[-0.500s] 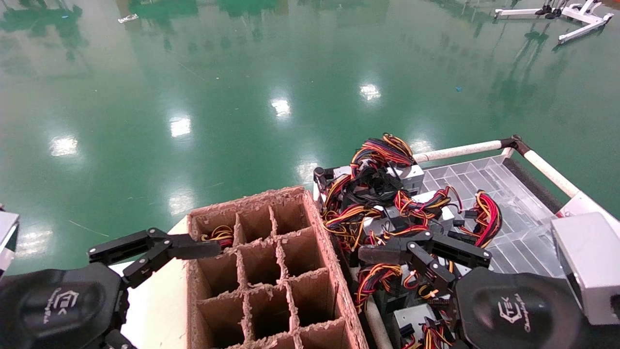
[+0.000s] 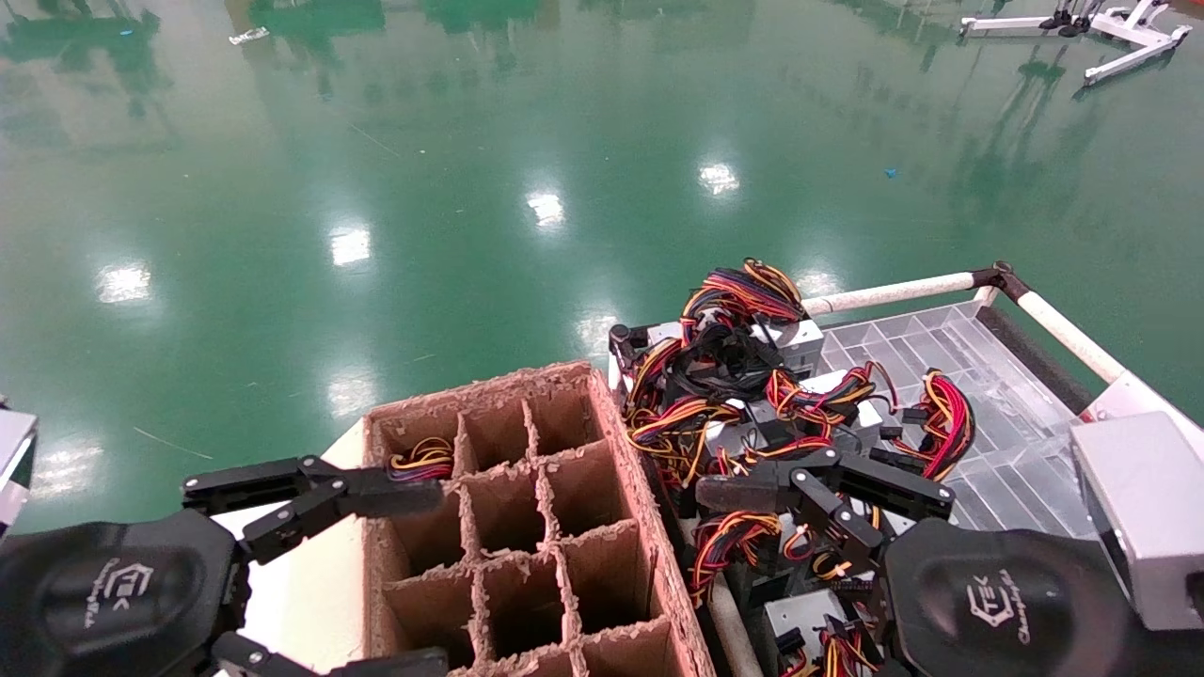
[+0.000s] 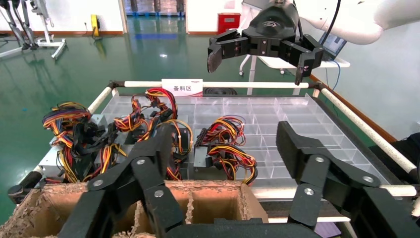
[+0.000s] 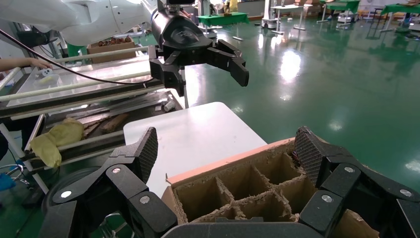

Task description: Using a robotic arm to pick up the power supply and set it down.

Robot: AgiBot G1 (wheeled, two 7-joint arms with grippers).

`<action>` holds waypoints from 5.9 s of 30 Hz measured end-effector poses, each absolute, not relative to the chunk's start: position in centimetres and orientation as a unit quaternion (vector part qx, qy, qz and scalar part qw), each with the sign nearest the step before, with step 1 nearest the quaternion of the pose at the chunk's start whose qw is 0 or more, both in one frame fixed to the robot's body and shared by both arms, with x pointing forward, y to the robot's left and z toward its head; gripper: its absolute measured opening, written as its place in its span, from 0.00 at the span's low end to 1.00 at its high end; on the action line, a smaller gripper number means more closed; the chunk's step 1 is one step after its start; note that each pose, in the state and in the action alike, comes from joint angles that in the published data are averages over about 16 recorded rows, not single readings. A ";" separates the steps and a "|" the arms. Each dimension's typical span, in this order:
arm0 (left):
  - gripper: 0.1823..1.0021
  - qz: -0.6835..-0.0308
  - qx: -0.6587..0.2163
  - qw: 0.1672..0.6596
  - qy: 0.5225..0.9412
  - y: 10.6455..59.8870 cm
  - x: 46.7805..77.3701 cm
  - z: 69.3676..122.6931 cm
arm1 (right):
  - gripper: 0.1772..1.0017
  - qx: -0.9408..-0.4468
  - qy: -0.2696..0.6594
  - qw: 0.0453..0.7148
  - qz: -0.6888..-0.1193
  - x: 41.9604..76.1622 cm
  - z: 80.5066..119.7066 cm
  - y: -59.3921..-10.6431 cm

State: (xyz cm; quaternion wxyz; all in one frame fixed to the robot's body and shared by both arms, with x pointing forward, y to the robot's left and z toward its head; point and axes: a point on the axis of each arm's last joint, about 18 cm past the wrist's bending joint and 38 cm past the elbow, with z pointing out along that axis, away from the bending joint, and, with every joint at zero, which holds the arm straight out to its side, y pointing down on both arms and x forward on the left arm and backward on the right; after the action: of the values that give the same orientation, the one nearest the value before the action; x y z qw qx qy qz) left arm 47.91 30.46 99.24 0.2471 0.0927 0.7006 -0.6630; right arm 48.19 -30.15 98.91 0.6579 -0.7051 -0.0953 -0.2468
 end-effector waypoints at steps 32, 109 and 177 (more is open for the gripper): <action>0.06 -0.663 0.093 0.247 0.701 30.5 47.9 99.2 | 1.00 -0.735 -0.165 0.530 -0.388 64.0 98.7 -20.5; 1.00 -0.663 0.093 0.247 0.701 30.5 47.9 99.2 | 0.58 -0.748 -0.260 0.308 -0.527 70.9 95.8 -3.7; 1.00 -0.663 0.093 0.247 0.701 30.5 47.9 99.2 | 0.02 -0.742 -0.228 0.339 -0.532 70.2 97.5 -2.4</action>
State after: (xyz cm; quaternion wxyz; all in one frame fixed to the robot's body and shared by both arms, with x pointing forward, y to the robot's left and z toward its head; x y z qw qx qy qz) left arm 47.91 30.46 99.24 0.2471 0.0927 0.7006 -0.6630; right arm 70.18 -2.37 97.52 0.3389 -0.7415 -0.2281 -0.5322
